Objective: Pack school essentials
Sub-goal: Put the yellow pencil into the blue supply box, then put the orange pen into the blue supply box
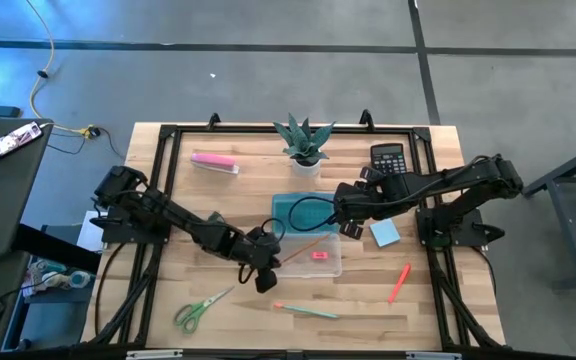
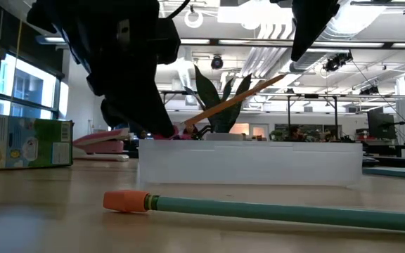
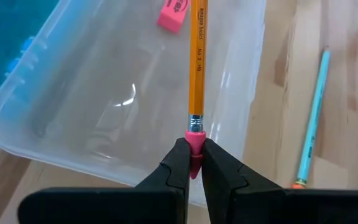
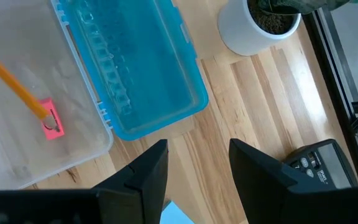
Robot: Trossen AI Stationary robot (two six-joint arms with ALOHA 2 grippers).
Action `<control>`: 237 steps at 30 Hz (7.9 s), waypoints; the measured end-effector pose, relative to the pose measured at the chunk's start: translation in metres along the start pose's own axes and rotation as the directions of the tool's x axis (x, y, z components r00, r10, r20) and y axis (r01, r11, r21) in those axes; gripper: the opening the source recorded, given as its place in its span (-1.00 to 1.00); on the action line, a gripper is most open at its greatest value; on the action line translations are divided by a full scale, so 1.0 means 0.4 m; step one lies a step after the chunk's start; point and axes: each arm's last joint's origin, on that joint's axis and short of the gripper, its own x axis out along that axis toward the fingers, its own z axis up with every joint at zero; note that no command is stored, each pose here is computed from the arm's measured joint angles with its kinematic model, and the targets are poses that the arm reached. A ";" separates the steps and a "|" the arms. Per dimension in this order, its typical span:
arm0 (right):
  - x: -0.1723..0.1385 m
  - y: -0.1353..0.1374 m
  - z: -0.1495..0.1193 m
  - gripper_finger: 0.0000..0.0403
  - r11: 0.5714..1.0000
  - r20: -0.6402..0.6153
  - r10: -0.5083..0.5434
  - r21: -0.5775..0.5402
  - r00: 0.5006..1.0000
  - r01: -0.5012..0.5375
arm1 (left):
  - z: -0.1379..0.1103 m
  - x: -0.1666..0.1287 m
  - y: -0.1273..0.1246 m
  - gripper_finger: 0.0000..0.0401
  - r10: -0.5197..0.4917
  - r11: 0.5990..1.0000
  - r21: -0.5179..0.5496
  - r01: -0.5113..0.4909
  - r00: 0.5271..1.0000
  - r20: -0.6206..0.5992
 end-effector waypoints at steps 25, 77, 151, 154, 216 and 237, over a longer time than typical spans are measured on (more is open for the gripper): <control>0.000 0.004 -0.001 -0.20 0.999 -0.021 0.053 0.012 0.998 -0.053 | 0.011 -0.001 0.012 -0.61 0.003 1.000 0.021 -0.003 1.000 0.003; -0.022 0.334 -0.215 -0.20 0.996 -0.238 0.087 0.051 0.967 -0.077 | -0.102 -0.244 -0.074 -0.73 0.110 0.976 0.198 -0.093 0.991 -0.080; 0.090 0.286 -0.587 -0.20 0.781 -0.229 0.342 -0.469 0.911 -0.411 | -0.055 -0.226 -0.033 -0.73 0.152 0.988 0.018 -0.151 0.987 -0.059; 0.111 0.304 -0.596 -0.20 0.771 -0.254 0.317 -0.492 0.914 -0.404 | -0.055 -0.226 -0.033 -0.73 0.152 0.988 0.019 -0.151 0.987 -0.059; 0.086 0.330 -0.110 -0.92 0.923 0.432 0.381 -0.139 0.817 -0.357 | -0.071 -0.228 -0.037 -0.73 0.066 0.997 0.057 -0.055 0.977 -0.202; 0.286 0.306 -0.050 -0.92 0.933 0.246 0.361 -0.094 0.900 -0.348 | -0.065 -0.227 -0.044 -0.31 0.039 0.992 0.129 -0.017 0.984 -0.176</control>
